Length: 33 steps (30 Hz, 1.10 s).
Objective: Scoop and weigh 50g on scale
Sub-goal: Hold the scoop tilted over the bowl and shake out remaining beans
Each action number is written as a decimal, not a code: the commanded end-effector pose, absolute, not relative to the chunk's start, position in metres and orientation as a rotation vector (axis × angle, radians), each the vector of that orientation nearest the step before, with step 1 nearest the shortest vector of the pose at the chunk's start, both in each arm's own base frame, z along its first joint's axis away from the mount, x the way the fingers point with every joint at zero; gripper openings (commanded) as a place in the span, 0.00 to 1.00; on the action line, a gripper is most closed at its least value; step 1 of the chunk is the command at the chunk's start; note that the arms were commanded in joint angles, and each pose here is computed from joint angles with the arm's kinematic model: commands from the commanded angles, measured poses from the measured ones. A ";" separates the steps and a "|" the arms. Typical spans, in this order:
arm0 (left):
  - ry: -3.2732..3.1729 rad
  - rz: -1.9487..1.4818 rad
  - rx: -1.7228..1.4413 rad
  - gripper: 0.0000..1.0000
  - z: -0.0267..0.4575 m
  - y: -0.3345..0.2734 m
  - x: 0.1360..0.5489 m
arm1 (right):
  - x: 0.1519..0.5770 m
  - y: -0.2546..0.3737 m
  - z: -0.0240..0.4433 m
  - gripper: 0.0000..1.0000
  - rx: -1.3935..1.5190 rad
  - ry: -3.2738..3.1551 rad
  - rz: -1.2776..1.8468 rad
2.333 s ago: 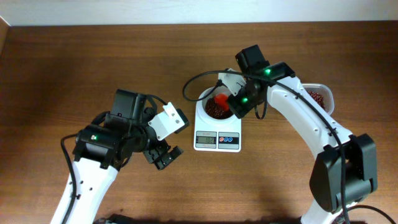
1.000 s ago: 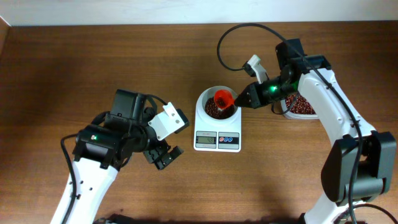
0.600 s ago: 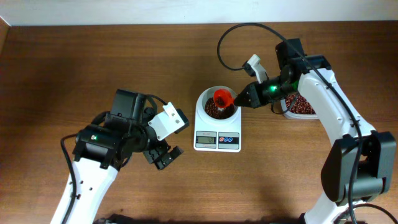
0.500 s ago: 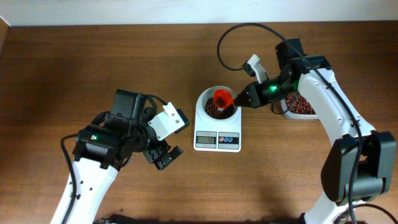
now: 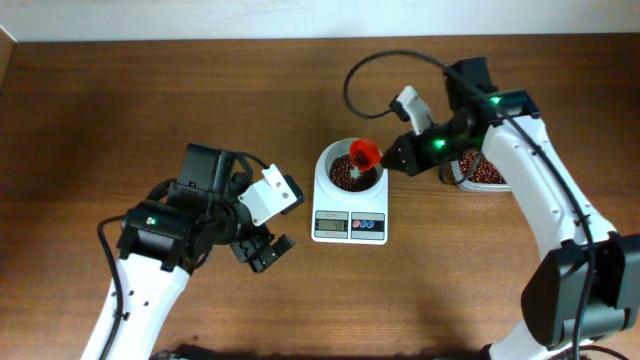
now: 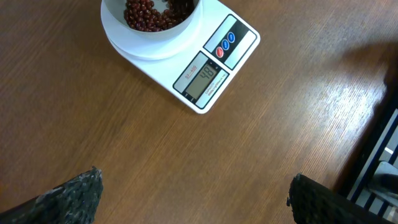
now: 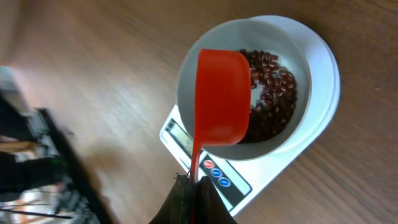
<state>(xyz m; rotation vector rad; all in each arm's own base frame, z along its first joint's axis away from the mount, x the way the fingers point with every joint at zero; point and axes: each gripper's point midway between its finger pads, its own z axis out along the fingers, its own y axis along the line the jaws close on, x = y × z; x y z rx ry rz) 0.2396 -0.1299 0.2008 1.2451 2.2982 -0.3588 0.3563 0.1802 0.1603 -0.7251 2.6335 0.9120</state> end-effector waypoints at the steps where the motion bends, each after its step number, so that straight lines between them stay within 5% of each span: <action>1: 2.262 -0.366 1.253 0.99 0.209 -0.132 0.241 | 0.354 0.192 0.167 0.04 -0.828 2.614 0.768; 9: 2.262 -0.366 1.253 0.99 0.209 -0.132 0.241 | 0.360 0.188 0.165 0.04 -0.865 2.626 0.516; 33: 2.262 -0.366 1.253 0.99 0.209 -0.132 0.241 | 0.367 0.191 0.179 0.04 -0.814 2.594 0.527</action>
